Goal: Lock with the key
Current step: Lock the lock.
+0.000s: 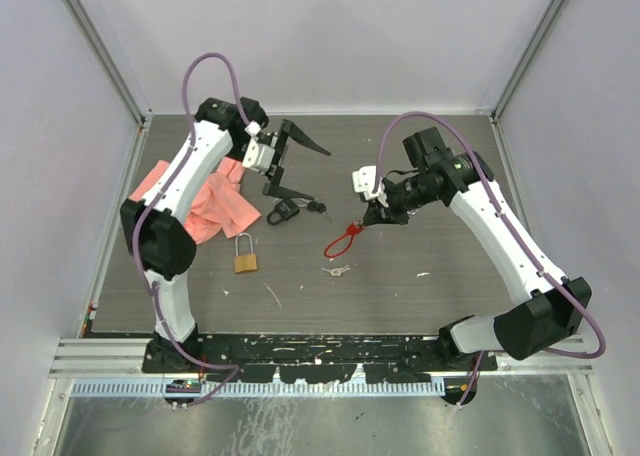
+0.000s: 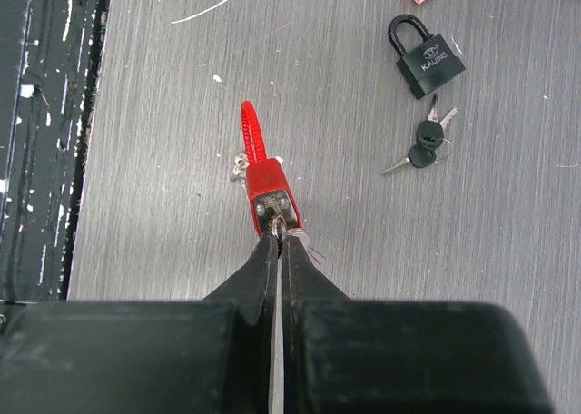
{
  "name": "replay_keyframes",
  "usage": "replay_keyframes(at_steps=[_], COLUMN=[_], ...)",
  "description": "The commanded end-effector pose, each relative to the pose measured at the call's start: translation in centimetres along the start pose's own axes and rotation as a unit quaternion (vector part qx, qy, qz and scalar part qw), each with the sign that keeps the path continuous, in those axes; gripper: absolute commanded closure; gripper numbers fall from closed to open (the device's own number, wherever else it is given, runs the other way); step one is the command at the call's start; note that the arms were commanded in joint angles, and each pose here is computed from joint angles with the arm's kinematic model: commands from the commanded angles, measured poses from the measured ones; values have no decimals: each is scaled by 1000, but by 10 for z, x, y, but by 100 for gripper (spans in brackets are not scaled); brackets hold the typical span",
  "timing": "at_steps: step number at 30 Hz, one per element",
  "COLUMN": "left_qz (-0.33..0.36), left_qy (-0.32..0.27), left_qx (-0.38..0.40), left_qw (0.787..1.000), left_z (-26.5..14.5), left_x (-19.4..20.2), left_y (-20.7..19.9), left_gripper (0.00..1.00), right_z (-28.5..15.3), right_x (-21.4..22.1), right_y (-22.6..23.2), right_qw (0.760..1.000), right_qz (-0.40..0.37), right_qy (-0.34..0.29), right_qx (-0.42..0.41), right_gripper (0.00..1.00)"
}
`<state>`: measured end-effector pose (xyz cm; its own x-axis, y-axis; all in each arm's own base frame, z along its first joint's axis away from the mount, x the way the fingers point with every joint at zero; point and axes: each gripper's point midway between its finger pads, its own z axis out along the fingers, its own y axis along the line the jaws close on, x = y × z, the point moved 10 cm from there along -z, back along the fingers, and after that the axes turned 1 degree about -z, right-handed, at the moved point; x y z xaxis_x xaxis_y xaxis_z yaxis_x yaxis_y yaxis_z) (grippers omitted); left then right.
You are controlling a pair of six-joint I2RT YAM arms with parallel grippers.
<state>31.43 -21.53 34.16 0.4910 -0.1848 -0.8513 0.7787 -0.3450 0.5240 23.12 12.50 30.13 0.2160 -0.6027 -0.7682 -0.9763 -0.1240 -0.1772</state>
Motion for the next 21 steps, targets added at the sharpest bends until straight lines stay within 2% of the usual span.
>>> replay_keyframes(at_steps=[1,3,5,7,10,12,14,16,17,18,21], left_qz=[175,157,170,216,283,278,220,102,14,5,-155], left_qy=[-48,-43,-39,-42,-54,-62,-72,-80,-79,-70,-55], left_qx=[-65,-69,-74,-71,-60,-52,-38,-6,22,45,67], left_qw=[981,984,982,973,956,957,972,992,997,996,984], left_z=[0,-4,-9,-8,-1,1,2,4,5,8,13], left_x=[27,37,30,-2,-71,-111,-148,-173,-179,-188,-188], left_y=[13,6,2,4,-3,-14,-25,-24,-20,-5,-12], left_gripper=[2,2,2,2,2,2,2,2,2,2,2], right_z=[-14,-14,-13,-14,-15,-17,-19,-18,-18,-18,-19], right_x=[-20,-20,-20,-23,-29,-32,-34,-34,-33,-33,-34], right_y=[-7,-8,-9,-12,-14,-13,-11,-9,-9,-9,-7], right_qw=[999,999,999,998,998,998,997,997,997,997,997], right_qz=[-20,-21,-22,-20,-18,-18,-17,-15,-13,-10,-5], right_qy=[-25,-24,-27,-35,-47,-53,-56,-59,-60,-61,-64], right_qx=[37,41,41,39,39,40,41,41,42,43,49], right_gripper=[99,99,99,99,99,99,99,99,99,99,99])
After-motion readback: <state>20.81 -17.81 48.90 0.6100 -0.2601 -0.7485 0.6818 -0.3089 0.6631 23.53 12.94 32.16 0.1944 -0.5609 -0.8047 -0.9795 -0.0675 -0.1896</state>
